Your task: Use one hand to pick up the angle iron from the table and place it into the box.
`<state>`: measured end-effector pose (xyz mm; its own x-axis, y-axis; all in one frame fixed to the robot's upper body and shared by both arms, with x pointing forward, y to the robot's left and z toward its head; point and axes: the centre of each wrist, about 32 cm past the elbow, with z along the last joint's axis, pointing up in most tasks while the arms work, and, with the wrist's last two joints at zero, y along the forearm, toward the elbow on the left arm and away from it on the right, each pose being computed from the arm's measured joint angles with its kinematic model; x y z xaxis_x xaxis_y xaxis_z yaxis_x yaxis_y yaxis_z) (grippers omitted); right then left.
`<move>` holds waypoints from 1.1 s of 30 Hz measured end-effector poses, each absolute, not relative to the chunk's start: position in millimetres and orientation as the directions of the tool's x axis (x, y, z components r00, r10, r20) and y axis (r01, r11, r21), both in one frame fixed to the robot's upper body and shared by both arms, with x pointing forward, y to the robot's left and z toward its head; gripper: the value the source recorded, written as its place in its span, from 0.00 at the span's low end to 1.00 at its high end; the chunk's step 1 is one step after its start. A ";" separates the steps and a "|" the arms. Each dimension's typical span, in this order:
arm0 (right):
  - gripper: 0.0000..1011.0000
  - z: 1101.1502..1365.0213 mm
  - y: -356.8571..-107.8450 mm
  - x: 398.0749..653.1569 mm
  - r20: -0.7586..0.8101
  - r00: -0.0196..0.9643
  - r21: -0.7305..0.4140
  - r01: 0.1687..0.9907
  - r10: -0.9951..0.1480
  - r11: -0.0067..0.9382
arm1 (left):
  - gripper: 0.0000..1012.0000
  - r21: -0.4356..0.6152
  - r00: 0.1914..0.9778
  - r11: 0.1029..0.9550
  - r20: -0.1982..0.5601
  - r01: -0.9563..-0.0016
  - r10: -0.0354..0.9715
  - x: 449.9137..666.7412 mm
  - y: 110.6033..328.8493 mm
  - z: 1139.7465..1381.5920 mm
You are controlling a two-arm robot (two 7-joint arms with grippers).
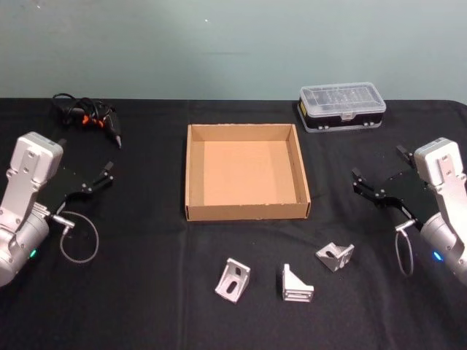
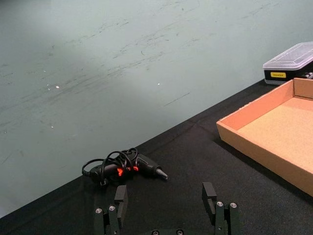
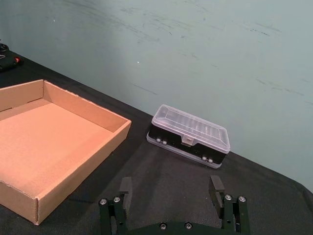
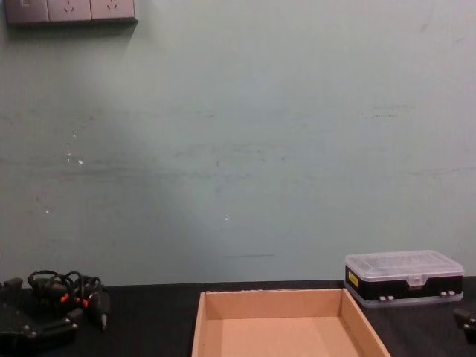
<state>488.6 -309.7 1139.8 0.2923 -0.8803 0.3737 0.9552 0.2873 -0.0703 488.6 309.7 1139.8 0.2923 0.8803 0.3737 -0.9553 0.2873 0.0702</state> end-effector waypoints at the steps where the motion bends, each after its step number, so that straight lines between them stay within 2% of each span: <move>1: 0.99 1139.8 -309.6 488.6 0.374 0.292 -0.070 0.955 -0.880 0.287 | 0.99 0.070 0.292 0.287 0.374 -0.955 0.880 488.6 309.7 1139.8; 33: 0.99 1139.8 -309.7 488.6 0.374 0.292 -0.070 0.955 -0.880 0.287 | 0.99 0.070 0.292 0.287 0.374 -0.955 0.880 488.6 309.7 1139.7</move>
<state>488.6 -309.7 1139.8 0.2923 -0.8803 0.3738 0.9552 0.2873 -0.0704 488.6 309.7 1139.7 0.2923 0.8803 0.3737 -0.9552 0.2873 0.0703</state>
